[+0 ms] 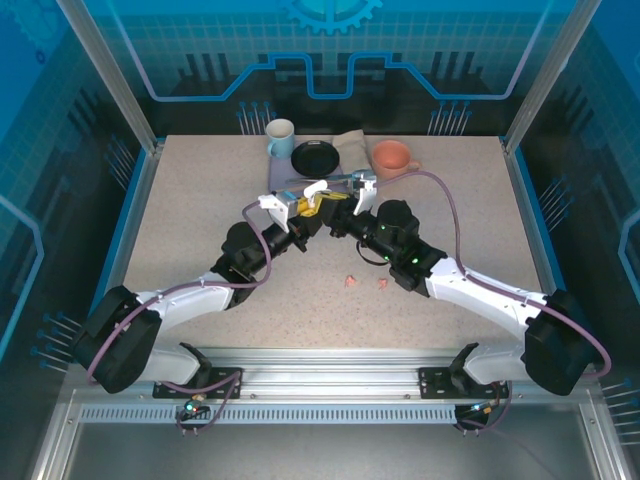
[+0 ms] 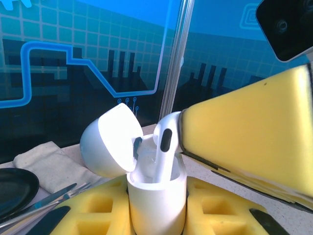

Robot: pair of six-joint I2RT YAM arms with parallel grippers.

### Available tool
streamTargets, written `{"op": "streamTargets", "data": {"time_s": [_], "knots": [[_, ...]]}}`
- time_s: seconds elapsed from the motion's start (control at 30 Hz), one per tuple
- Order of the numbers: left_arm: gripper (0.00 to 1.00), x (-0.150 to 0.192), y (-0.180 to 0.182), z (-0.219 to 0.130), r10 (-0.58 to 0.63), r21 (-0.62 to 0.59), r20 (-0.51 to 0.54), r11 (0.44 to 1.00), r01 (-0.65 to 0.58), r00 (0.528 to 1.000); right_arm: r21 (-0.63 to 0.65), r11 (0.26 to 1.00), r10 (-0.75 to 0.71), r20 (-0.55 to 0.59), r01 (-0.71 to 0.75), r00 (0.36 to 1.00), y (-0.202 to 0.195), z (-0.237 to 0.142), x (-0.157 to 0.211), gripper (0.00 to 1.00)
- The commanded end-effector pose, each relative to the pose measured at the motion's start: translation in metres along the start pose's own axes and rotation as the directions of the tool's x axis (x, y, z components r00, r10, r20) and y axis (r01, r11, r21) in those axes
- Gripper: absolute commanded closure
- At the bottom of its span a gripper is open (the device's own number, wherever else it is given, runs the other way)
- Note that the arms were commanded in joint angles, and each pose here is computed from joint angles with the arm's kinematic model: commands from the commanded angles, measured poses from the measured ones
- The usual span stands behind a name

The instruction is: Insert wireless bluetooth earbuds into charging case

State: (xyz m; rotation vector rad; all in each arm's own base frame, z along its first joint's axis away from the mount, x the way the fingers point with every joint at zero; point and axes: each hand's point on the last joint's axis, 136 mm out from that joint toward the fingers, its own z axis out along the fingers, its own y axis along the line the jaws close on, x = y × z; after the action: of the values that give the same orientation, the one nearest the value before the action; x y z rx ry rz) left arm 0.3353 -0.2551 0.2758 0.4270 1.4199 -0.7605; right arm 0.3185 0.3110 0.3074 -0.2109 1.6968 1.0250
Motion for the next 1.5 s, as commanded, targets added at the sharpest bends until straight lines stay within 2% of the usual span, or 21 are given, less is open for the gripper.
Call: {"op": "streamTargets", "data": {"time_s": [0.0,0.03,0.1,0.37,0.43,0.53,0.7,0.8,0.93,1.0,1.07,1.13,1.17,1.27,1.33,1.4,1.47], "knots": [[1.00,-0.038,-0.003,0.006,-0.004,0.004,0.114,1.000,0.004,0.993,-0.045,0.999,-0.023,-0.065,0.020,0.998,0.011,-0.001,0.018,0.81],[1.00,-0.039,-0.003,0.006,-0.001,0.004,0.116,1.000,0.001,0.993,-0.046,0.999,-0.023,-0.066,0.020,0.998,0.012,-0.001,0.018,0.79],[1.00,-0.038,-0.004,0.006,-0.002,0.005,0.112,1.000,0.002,0.994,-0.040,0.999,-0.027,-0.067,0.025,0.997,0.012,-0.001,0.016,0.70],[1.00,-0.033,-0.003,0.005,-0.009,0.006,0.104,1.000,0.008,0.995,-0.046,0.998,-0.044,-0.045,0.042,0.998,0.020,0.002,-0.001,0.57],[1.00,-0.032,-0.004,0.005,-0.008,0.010,0.102,1.000,0.007,0.995,-0.043,0.999,-0.034,-0.034,0.033,0.999,0.020,0.002,-0.007,0.43],[1.00,-0.028,-0.003,0.003,-0.006,0.008,0.094,1.000,0.005,0.996,-0.027,1.000,-0.001,-0.017,0.001,1.000,0.016,0.000,-0.020,0.31],[1.00,-0.019,-0.005,-0.003,0.011,0.017,0.067,1.000,-0.013,0.998,-0.021,0.999,0.029,0.010,-0.029,1.000,0.016,-0.014,-0.049,0.20],[1.00,-0.014,-0.005,-0.008,0.016,0.016,0.055,1.000,-0.017,0.998,0.018,0.999,0.051,0.003,-0.051,0.999,0.007,-0.024,-0.062,0.17],[1.00,-0.008,-0.008,-0.014,0.036,0.029,0.034,0.999,-0.037,0.999,0.219,0.968,0.130,-0.028,-0.121,0.991,-0.043,-0.042,-0.066,0.16],[1.00,-0.004,-0.012,-0.016,0.054,0.046,0.016,0.997,-0.055,0.998,0.356,0.920,0.201,-0.062,-0.166,0.978,-0.079,-0.054,-0.060,0.17],[1.00,0.001,-0.017,-0.019,0.078,0.076,-0.002,0.994,-0.078,0.997,0.508,0.839,0.282,-0.100,-0.195,0.954,-0.115,-0.069,-0.050,0.17],[1.00,0.004,-0.021,-0.021,0.097,0.102,-0.021,0.990,-0.095,0.995,0.607,0.776,0.338,-0.172,-0.171,0.925,-0.140,-0.078,-0.035,0.17],[1.00,0.006,-0.024,-0.023,0.105,0.114,-0.026,0.988,-0.102,0.994,0.677,0.722,0.380,-0.212,-0.145,0.900,-0.155,-0.084,-0.021,0.17],[1.00,0.007,-0.027,-0.027,0.117,0.134,-0.032,0.985,-0.112,0.993,0.757,0.647,0.456,-0.290,-0.090,0.841,-0.182,-0.084,0.009,0.19],[1.00,0.008,-0.029,-0.029,0.117,0.143,-0.035,0.983,-0.111,0.993,0.780,0.624,0.481,-0.325,-0.057,0.814,-0.197,-0.077,0.026,0.19],[1.00,0.007,-0.030,-0.031,0.111,0.145,-0.035,0.984,-0.105,0.993,0.771,0.636,0.481,-0.376,-0.020,0.792,-0.209,-0.064,0.043,0.20],[1.00,0.007,-0.031,-0.033,0.109,0.147,-0.033,0.984,-0.103,0.993,0.710,0.702,0.439,-0.491,0.054,0.753,-0.218,-0.045,0.058,0.23]]}}
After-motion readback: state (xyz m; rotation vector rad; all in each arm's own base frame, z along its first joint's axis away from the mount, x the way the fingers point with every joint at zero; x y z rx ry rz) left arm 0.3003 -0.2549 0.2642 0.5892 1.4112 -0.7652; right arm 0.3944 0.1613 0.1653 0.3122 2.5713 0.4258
